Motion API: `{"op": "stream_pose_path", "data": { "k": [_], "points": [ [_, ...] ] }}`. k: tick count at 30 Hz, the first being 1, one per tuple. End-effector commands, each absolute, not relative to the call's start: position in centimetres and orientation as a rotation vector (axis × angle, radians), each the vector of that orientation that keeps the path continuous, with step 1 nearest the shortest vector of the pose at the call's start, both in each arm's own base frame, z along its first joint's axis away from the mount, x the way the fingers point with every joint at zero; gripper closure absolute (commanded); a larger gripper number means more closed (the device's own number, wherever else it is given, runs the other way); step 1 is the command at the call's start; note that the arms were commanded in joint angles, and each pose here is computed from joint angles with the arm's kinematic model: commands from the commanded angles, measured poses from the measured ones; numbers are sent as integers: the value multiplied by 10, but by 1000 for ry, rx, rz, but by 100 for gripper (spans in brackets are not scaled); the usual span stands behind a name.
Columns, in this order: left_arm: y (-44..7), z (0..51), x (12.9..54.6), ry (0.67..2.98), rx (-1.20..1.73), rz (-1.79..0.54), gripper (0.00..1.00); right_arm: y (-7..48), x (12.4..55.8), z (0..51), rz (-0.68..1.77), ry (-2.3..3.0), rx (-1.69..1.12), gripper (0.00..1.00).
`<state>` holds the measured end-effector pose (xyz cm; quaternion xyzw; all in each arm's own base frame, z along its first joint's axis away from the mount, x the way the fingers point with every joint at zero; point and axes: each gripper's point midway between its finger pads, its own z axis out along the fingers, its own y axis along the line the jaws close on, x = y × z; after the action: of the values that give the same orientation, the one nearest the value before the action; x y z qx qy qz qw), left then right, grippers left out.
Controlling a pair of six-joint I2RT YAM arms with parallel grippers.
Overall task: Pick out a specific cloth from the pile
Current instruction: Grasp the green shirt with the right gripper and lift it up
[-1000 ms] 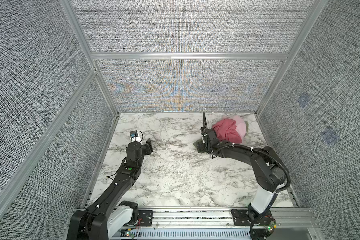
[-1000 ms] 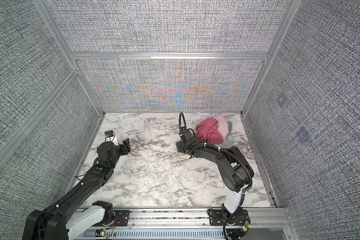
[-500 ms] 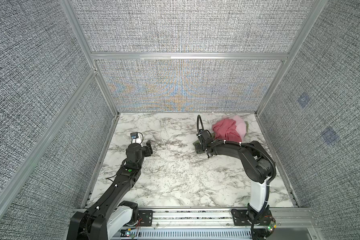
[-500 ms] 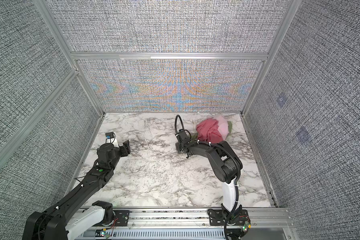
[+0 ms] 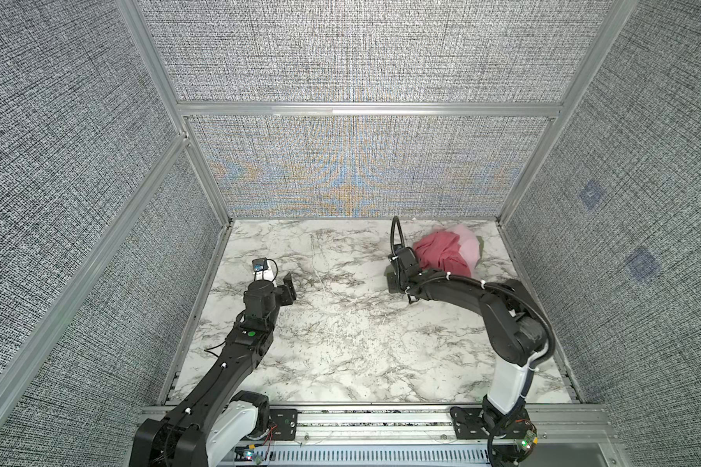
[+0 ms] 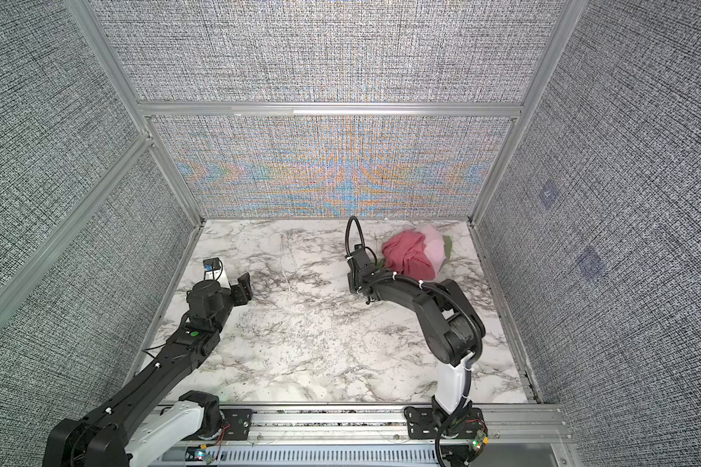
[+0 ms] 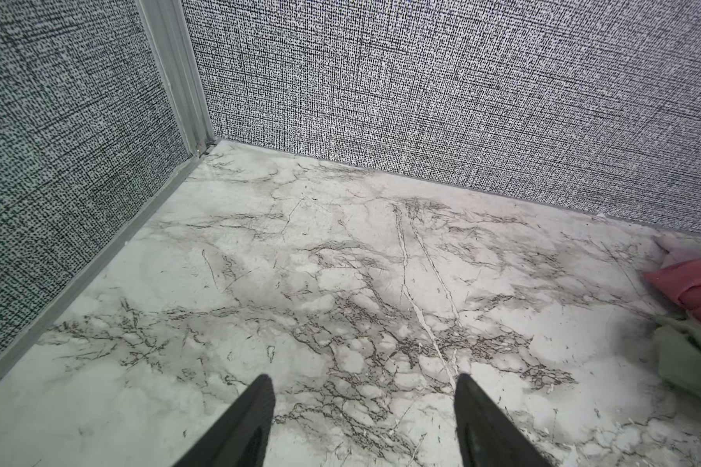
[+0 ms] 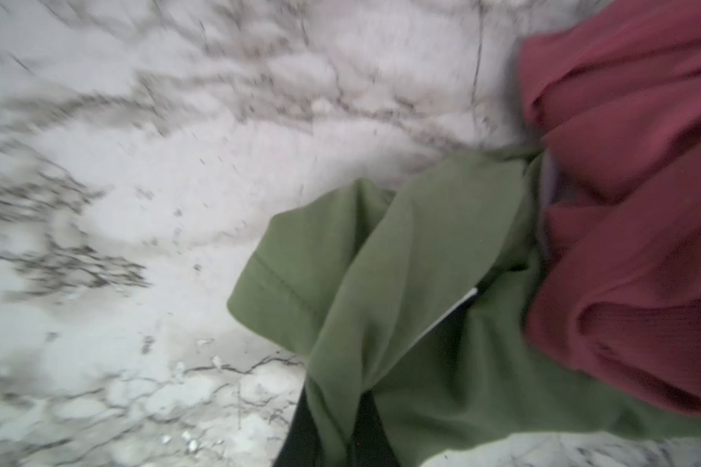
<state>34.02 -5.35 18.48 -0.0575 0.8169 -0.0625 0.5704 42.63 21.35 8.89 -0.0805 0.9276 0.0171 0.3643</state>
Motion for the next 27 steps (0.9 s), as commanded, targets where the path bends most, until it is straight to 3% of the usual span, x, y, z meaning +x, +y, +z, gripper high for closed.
{"op": "stream_pose_path", "data": {
  "k": [1,11,27],
  "points": [
    [-55,193,341,1902,-131,-164,28,209,428,130,61,2316,-199,100],
    [-60,201,345,1897,-140,-199,28,171,428,264,121,2072,-142,100],
    [-64,220,348,1888,-136,-230,28,131,419,409,273,1817,-110,100]
  ]
}}
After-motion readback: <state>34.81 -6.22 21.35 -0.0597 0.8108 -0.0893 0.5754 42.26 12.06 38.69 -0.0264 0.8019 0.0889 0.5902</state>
